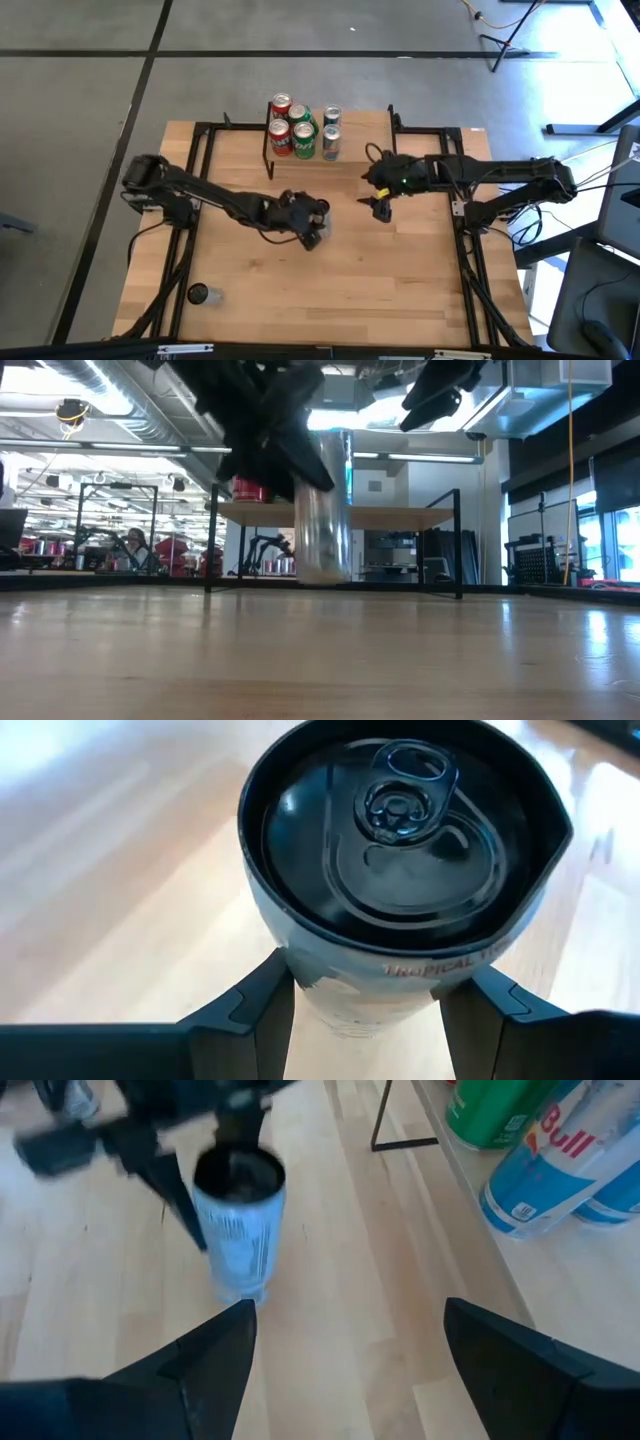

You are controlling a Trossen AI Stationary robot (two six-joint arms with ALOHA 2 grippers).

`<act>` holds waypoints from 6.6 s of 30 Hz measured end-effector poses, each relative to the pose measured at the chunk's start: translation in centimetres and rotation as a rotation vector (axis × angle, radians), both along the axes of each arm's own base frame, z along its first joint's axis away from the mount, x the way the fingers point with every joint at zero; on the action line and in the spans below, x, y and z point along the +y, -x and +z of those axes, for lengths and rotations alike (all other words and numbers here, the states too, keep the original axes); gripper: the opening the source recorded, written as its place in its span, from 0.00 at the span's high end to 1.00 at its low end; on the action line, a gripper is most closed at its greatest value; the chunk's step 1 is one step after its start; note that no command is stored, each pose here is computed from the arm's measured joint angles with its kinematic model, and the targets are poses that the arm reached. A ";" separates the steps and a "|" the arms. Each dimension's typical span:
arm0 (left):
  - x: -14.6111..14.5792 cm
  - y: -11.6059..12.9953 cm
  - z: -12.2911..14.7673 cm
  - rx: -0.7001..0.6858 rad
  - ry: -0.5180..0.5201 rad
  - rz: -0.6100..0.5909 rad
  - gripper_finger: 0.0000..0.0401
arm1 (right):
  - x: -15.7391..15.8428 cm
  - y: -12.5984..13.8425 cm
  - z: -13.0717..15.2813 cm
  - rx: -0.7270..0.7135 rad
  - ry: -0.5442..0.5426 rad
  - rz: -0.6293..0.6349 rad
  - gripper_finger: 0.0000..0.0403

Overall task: Place canned beverage on shelf
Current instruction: Put the top white/yellow soda can on the shelf, then put the top white-yellow soda can on the shelf

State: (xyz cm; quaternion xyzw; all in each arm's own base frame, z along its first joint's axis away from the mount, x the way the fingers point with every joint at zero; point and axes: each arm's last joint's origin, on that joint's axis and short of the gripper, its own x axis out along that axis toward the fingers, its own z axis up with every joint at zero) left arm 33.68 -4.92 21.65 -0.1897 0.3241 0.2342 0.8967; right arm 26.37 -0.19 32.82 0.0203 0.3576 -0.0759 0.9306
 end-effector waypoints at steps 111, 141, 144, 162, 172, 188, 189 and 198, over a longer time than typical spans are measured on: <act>-4.1 -5.1 -7.1 0.081 0.069 -0.519 0.31 | 10.6 -2.5 -4.5 0.071 -0.108 0.047 0.24; -4.7 -5.5 -10.1 0.117 0.033 -0.356 0.30 | 10.6 -2.5 -4.4 0.061 -0.091 0.028 0.24; -4.6 -5.4 -9.5 0.111 0.007 -0.392 0.43 | 10.6 -2.5 -4.5 0.062 -0.094 0.029 0.24; -4.8 -4.1 -3.8 0.023 -0.026 -0.429 0.45 | 10.5 -1.2 0.6 -0.014 -0.170 0.070 0.24; -4.0 1.1 8.1 -0.272 -0.151 -0.294 0.45 | 8.2 5.4 7.8 -0.205 -0.218 0.003 0.24; -3.0 5.5 17.5 -0.792 -0.201 -0.113 0.45 | 7.2 1.0 6.0 -1.087 -0.131 0.012 0.24; -3.0 5.5 17.6 -0.799 -0.200 -0.114 0.45 | 7.0 0.4 6.1 -1.114 -0.130 0.027 0.24; -3.0 5.5 17.6 -0.802 -0.198 -0.111 0.45 | 6.6 -2.2 6.8 -1.140 -0.138 0.129 0.24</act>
